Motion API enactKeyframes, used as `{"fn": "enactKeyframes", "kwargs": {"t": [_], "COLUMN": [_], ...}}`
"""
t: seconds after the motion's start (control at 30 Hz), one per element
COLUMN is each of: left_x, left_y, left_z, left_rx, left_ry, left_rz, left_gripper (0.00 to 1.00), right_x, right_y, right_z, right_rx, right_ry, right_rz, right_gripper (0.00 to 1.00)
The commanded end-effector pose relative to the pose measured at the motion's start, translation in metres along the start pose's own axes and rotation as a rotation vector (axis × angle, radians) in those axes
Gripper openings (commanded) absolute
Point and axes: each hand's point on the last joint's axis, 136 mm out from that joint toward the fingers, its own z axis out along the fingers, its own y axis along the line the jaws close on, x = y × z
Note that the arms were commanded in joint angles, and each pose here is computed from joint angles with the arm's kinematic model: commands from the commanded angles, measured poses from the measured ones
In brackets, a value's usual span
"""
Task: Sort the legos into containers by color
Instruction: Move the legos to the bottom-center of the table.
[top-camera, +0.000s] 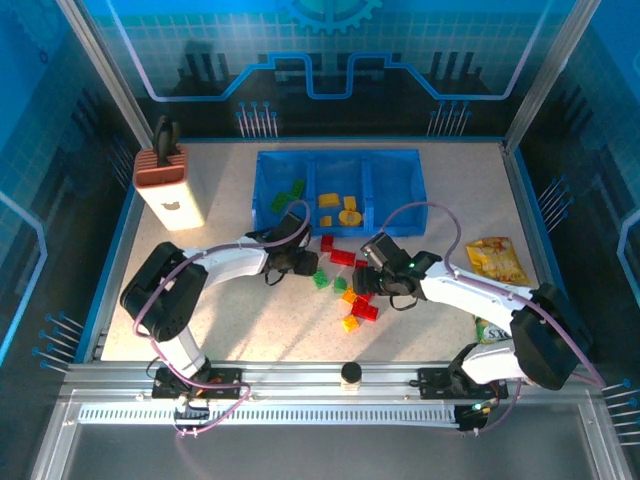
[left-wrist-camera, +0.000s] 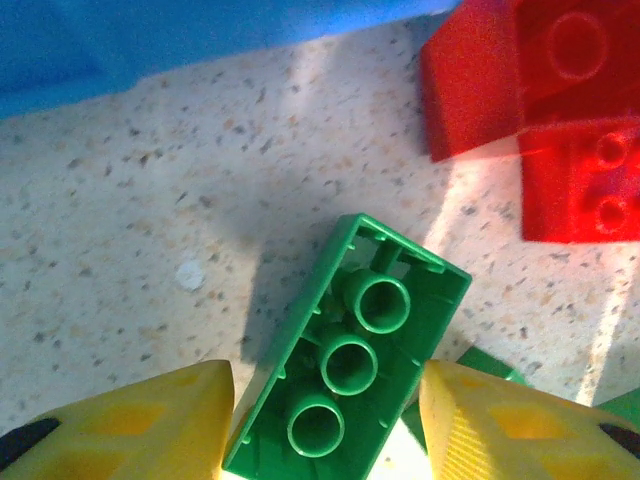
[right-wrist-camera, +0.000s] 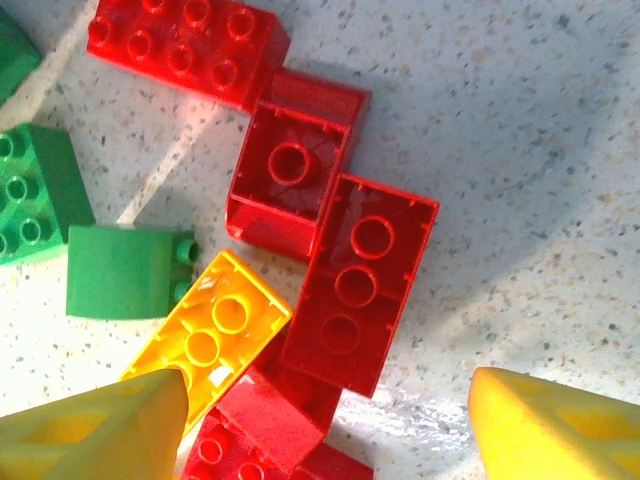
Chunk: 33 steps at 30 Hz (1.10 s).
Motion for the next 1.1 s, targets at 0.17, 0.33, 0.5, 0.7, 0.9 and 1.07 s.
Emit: {"fn": "enactKeyframes", "kwargs": {"t": [0.17, 0.33, 0.5, 0.7, 0.9, 1.07], "left_x": [0.031, 0.035, 0.031, 0.025, 0.021, 0.019], "left_y": [0.034, 0.037, 0.038, 0.037, 0.036, 0.036], "left_z": [-0.01, -0.01, -0.01, -0.015, -0.021, -0.026], "left_rx": [-0.065, -0.065, -0.065, -0.063, -0.063, -0.062], "left_ry": [0.045, 0.05, 0.043, 0.028, 0.016, 0.001], "left_rz": [-0.063, -0.071, -0.075, -0.068, -0.055, -0.051], "left_gripper": [0.5, 0.5, 0.49, 0.44, 0.4, 0.37], "right_x": [0.035, 0.046, 0.049, 0.058, 0.067, 0.07], "right_y": [-0.001, 0.002, 0.003, 0.012, 0.019, 0.029], "right_z": [0.0, 0.008, 0.017, 0.026, 0.031, 0.026], "right_rx": [0.014, 0.015, 0.041, 0.047, 0.03, -0.001], "right_ry": [0.062, 0.089, 0.118, 0.158, 0.181, 0.173], "right_rz": [-0.08, -0.124, -0.157, -0.225, -0.251, -0.278], "right_gripper": [0.74, 0.76, 0.77, 0.73, 0.69, 0.66]}}
